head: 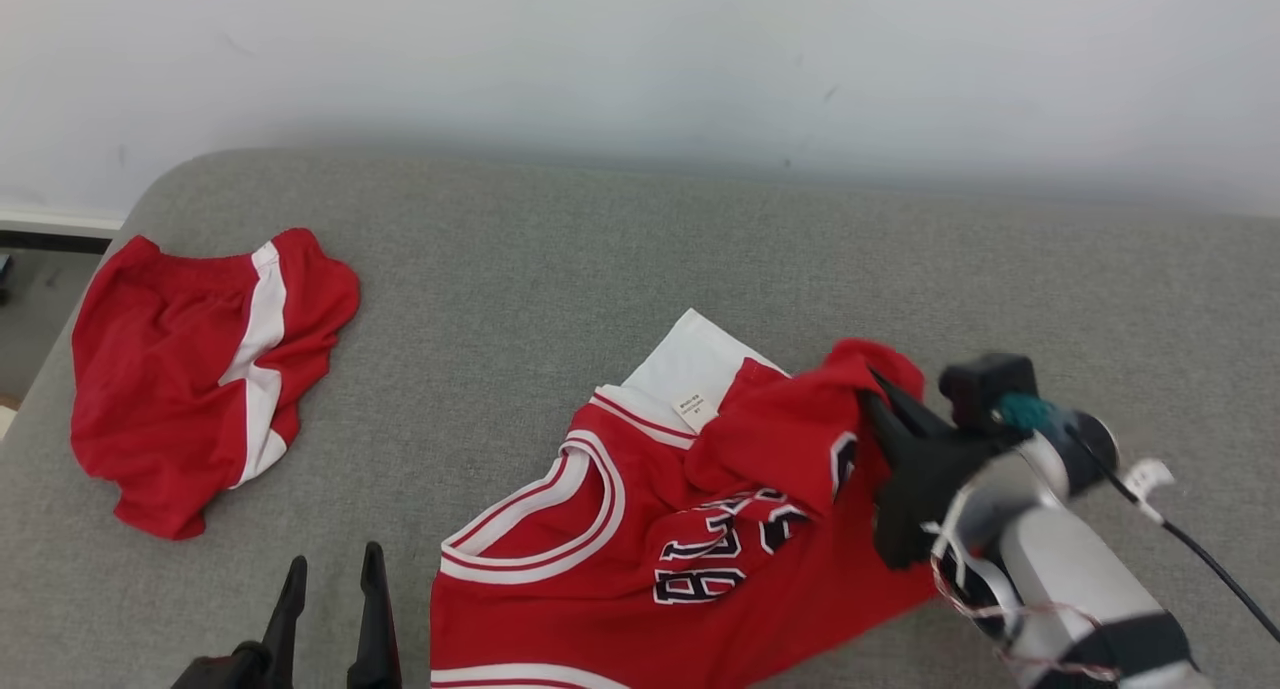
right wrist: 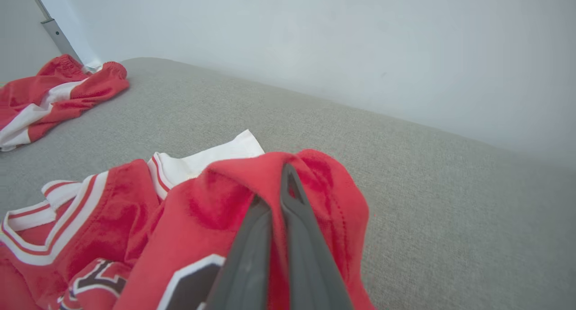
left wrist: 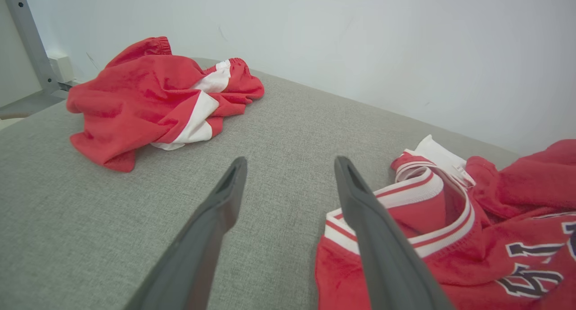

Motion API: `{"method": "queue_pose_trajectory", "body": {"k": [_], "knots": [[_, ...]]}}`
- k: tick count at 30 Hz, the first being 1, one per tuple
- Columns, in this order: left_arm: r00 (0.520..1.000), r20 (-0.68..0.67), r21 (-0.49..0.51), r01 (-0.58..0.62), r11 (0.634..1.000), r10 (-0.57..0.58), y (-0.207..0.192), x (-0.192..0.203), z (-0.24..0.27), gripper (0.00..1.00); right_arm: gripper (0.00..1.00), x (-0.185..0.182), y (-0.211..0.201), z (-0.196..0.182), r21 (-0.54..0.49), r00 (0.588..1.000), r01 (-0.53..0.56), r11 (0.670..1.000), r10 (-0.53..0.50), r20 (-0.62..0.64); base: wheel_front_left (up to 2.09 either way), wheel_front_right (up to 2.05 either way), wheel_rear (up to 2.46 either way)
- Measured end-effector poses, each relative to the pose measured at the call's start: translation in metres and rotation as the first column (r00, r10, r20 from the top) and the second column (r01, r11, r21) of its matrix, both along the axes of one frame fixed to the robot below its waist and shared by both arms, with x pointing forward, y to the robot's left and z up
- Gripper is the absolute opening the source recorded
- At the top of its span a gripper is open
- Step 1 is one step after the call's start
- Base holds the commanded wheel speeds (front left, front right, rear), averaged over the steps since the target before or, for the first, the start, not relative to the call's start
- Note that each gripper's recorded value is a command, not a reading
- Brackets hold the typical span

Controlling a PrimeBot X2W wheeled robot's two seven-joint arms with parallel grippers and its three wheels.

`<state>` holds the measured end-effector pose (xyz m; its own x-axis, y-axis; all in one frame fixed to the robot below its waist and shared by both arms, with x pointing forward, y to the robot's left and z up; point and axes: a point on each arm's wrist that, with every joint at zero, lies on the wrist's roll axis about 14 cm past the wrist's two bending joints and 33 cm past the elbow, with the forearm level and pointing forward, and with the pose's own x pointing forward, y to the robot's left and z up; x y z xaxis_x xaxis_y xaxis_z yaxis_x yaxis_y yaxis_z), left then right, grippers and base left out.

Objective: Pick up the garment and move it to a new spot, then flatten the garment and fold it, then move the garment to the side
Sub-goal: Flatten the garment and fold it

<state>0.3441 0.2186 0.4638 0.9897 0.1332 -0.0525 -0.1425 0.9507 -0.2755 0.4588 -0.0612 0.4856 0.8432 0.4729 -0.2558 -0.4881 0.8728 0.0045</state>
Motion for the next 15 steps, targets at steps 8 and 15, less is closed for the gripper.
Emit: {"method": "queue_pose_trajectory", "body": {"k": [8,15], "knots": [[1.000,-0.003,-0.001,-0.002,1.000,0.002,0.003,0.006,-0.001,1.00,0.00,0.033,0.045,0.010,-0.007,0.998,-0.064,0.998,0.064,0.002,0.00,0.00,0.00],[1.000,-0.005,-0.004,-0.012,1.000,0.012,0.007,0.006,-0.001,1.00,1.00,0.042,0.059,-0.007,0.003,0.998,-0.066,0.998,0.066,-0.009,0.00,0.00,0.00]]}}
